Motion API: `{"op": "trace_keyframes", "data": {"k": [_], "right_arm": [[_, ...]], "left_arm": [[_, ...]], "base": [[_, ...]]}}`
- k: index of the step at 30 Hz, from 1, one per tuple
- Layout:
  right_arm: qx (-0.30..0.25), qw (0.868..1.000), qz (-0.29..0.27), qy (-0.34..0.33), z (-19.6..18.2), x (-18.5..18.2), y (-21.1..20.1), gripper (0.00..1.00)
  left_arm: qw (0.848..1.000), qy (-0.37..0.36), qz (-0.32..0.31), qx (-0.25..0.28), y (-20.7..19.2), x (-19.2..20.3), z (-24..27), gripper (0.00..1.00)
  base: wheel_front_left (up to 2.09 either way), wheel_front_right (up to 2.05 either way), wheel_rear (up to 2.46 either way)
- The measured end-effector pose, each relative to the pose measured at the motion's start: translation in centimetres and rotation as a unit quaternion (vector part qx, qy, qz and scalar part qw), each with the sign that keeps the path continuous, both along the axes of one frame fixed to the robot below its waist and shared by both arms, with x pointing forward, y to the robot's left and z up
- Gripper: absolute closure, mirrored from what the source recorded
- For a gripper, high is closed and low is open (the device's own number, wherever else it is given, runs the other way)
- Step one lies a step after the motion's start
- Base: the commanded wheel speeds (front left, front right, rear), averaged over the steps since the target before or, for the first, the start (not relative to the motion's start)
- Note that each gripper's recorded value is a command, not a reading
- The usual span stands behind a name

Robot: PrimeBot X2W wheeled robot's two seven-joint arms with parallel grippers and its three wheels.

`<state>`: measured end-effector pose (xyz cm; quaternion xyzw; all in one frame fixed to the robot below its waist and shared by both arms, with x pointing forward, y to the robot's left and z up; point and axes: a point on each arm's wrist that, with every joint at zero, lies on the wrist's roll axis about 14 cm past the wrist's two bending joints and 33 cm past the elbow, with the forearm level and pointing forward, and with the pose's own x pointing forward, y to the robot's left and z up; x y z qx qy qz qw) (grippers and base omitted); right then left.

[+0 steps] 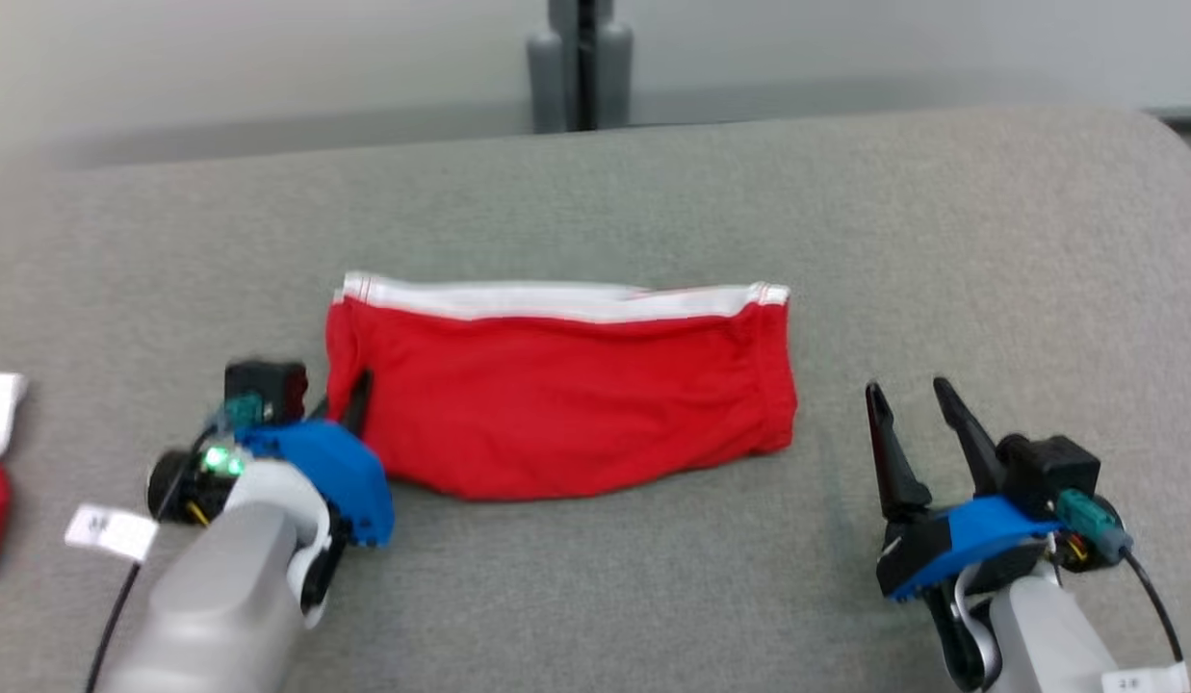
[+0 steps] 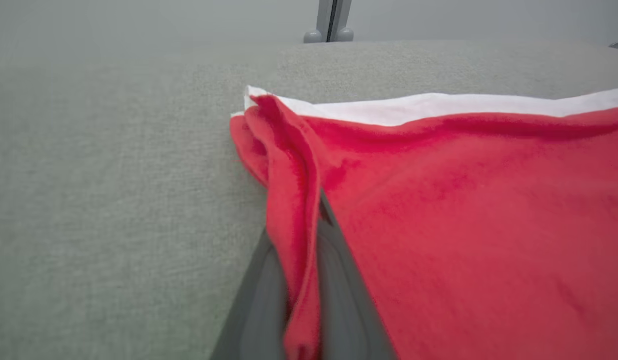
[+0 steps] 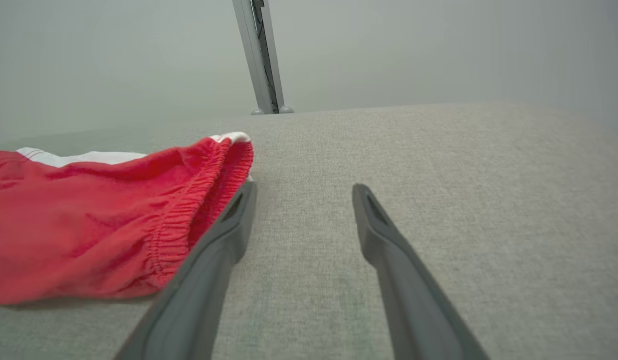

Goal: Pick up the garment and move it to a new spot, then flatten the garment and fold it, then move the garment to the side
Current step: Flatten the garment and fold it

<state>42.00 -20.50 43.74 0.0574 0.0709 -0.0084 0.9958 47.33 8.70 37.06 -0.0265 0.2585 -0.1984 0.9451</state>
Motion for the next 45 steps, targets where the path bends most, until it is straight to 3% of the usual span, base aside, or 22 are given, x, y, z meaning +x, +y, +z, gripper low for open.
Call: {"op": "trace_keyframes", "data": {"k": [10, 11, 12, 13, 23, 28, 35, 36, 38, 40, 45], "right_arm": [[0.009, 0.999, 0.041, 0.01, -0.4, -2.4, 3.2, 0.0], [0.009, 0.999, 0.046, 0.009, -0.4, -2.3, 3.5, 0.0], [0.009, 0.999, 0.052, 0.01, -0.4, -2.3, 3.9, 0.0], [0.009, 0.998, 0.057, 0.01, -0.4, -2.2, 4.3, 0.0], [0.009, 0.993, 0.119, -0.015, 1.4, 2.6, 8.5, 0.0], [0.011, 0.991, 0.128, 0.03, -1.4, 4.0, 9.5, 0.0], [0.041, 0.985, 0.117, 0.118, -6.8, 2.7, 9.8, 0.0], [0.05, 0.985, 0.118, 0.119, -6.9, 2.8, 10.0, 0.07], [0.064, 0.983, 0.12, 0.12, -6.9, 2.8, 10.4, 0.69], [0.084, 0.982, 0.116, 0.119, -6.8, 2.8, 10.6, 1.0], [0.116, 0.982, 0.102, 0.11, -6.2, 2.9, 10.5, 1.0]], "left_arm": [[0.994, 0.011, 0.101, -0.038, 3.1, -6.8, -0.6, 1.0], [0.994, 0.005, 0.104, -0.038, 3.1, -6.9, -0.4, 0.71], [0.993, -0.005, 0.108, -0.041, 3.2, -6.8, 0.1, 0.1], [0.993, -0.015, 0.113, -0.043, 3.3, -6.6, 0.6, 0.0], [0.989, -0.064, 0.129, -0.041, 3.6, -7.2, 1.8, 0.0], [0.988, -0.065, 0.135, -0.037, 4.2, -7.4, 1.4, 0.0], [0.986, -0.057, 0.152, -0.028, 5.9, -7.8, 0.4, 0.0], [0.986, -0.057, 0.152, -0.026, 6.0, -7.7, 0.3, 0.0], [0.987, -0.057, 0.15, -0.025, 5.9, -7.6, 0.2, 0.0], [0.987, -0.059, 0.147, -0.024, 5.8, -7.4, 0.2, 0.0], [0.989, -0.061, 0.133, -0.031, 4.6, -7.0, 0.2, 0.0]], "base": [[0.0, 0.0, 0.0], [0.0, 0.0, 0.0], [0.0, 0.0, 0.0], [0.0, 0.0, 0.0], [0.0, 0.0, 0.0], [0.0, 0.0, 0.0], [0.0, 0.0, 0.0], [0.0, 0.0, 0.0], [0.0, 0.0, 0.0], [0.0, 0.0, 0.0], [0.0, 0.0, 0.0]]}}
